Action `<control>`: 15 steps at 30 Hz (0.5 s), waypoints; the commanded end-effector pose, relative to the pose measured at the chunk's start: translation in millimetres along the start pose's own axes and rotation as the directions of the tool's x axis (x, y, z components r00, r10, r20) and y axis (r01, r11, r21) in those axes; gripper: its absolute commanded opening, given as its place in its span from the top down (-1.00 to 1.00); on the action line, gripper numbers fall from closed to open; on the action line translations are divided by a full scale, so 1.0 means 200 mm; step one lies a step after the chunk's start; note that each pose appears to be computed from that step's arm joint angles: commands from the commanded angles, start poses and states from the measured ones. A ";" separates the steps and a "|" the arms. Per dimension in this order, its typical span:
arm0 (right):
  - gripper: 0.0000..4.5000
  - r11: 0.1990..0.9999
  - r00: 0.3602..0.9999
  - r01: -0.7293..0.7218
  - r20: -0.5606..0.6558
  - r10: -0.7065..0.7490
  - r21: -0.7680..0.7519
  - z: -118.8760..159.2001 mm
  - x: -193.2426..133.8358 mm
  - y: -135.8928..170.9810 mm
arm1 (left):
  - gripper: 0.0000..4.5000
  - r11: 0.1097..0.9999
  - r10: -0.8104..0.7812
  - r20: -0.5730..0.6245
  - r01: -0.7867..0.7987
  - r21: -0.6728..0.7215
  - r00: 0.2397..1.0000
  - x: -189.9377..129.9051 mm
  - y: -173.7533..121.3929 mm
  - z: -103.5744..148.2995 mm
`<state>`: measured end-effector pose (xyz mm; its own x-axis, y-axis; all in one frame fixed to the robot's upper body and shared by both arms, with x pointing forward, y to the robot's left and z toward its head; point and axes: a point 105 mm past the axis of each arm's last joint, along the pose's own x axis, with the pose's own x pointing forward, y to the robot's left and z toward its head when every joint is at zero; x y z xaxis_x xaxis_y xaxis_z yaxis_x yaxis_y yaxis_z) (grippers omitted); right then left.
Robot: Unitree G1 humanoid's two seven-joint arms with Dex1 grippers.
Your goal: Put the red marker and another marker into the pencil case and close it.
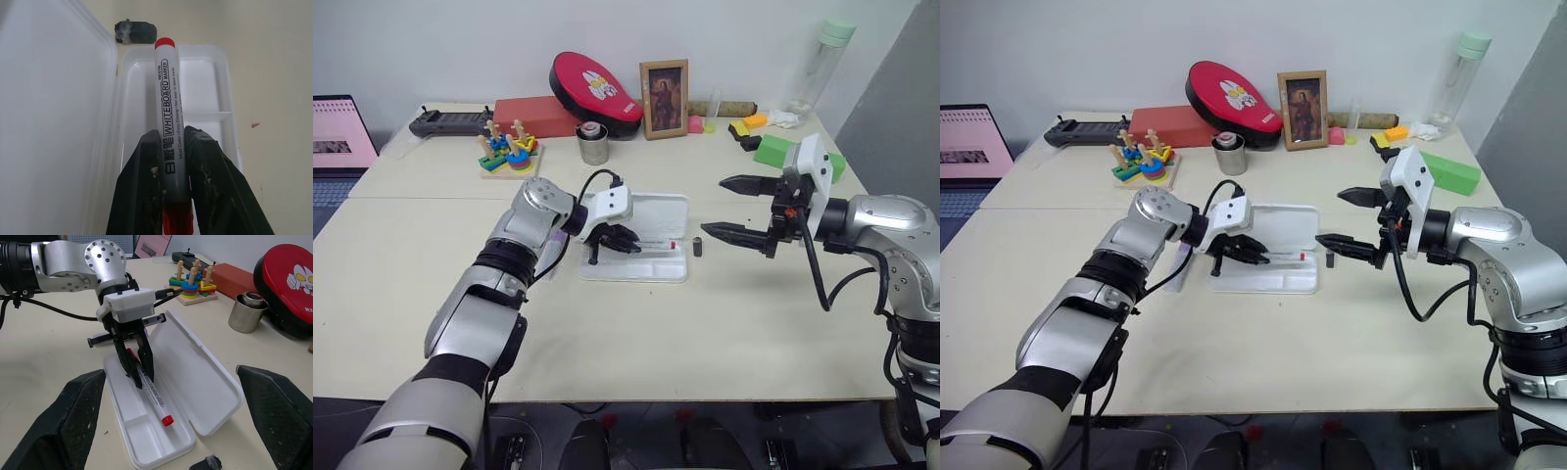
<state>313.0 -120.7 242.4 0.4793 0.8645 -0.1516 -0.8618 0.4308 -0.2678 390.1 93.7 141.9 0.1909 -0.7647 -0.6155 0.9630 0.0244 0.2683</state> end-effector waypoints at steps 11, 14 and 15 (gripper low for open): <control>-1.00 0.999 0.999 0.021 0.035 -0.020 -0.042 0.06 -0.03 -0.01 | 0.81 0.998 0.054 -0.013 -0.054 0.015 0.998 -0.03 0.04 0.01; -1.00 0.999 0.999 0.022 0.034 -0.020 -0.040 0.06 -0.03 -0.01 | 0.35 0.999 0.053 -0.005 -0.053 0.009 0.999 -0.03 0.05 0.02; -1.00 0.999 0.999 0.021 0.034 -0.020 -0.039 0.06 -0.03 -0.01 | 0.27 0.999 0.054 -0.003 -0.053 0.008 0.999 -0.04 0.05 0.02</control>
<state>314.0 -121.3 242.9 0.4896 0.8593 -0.1480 -0.8558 0.4410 -0.2705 393.8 99.6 136.4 0.2213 -0.7418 -0.6331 0.9611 0.0558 0.2707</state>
